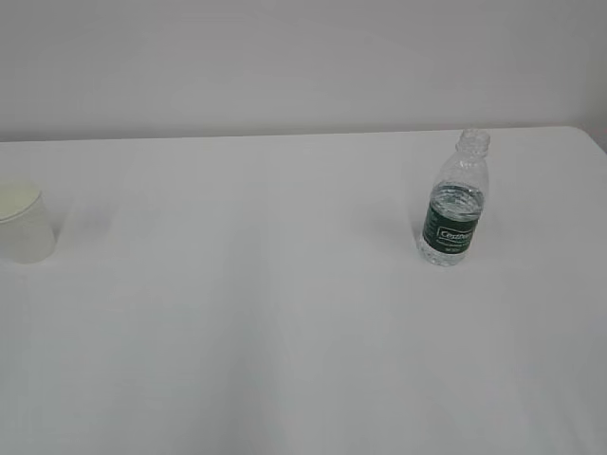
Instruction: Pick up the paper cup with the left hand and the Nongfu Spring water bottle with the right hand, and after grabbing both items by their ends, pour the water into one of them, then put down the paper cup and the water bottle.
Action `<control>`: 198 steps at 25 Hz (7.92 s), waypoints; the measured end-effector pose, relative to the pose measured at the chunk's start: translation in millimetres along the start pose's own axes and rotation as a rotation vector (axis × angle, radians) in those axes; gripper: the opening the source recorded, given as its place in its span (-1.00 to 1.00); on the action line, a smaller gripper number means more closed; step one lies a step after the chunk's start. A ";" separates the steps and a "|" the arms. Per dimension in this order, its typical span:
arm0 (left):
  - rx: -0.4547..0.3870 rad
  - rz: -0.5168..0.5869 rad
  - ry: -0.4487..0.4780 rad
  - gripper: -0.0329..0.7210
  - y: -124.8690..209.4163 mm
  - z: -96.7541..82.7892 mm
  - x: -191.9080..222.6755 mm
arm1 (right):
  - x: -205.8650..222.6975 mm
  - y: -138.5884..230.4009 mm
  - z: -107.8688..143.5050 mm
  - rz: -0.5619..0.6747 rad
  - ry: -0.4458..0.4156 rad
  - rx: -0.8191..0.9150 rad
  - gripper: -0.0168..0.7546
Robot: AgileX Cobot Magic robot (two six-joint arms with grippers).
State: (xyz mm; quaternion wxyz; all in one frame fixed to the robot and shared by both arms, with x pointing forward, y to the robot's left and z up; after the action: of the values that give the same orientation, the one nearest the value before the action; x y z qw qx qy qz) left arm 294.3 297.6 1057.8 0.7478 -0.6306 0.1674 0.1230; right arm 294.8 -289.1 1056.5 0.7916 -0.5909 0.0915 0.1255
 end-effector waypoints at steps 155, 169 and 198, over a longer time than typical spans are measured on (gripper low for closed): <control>-0.015 -0.100 0.226 0.20 85.5 -45.7 228.2 | 275.2 90.5 -15.1 0.010 -0.162 -0.031 0.66; -0.017 -0.103 0.226 0.20 85.1 -45.7 228.1 | 331.4 128.4 -24.3 0.114 -0.165 -0.040 0.66; -0.030 -0.101 0.202 0.19 85.3 -42.1 229.0 | 392.1 119.8 -15.7 0.045 -0.245 -0.009 0.66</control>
State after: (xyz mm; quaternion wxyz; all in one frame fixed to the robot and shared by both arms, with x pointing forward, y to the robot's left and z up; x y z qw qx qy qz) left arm 465.8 264.8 881.7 0.7230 -0.6583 0.2082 0.0234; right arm 631.2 -236.3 827.7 0.7912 -0.5724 0.0067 0.2152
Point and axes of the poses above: a point on each arm's last joint axis where the gripper is mounted, x pointing out along that axis toward the gripper, z along the wrist's bending axis when the last joint is at zero, y = z × x, the point moved 6 cm from there along x, pointing out along that axis toward the gripper, and after that the axes turned 15 degrees about x, right-handed, at the moved point
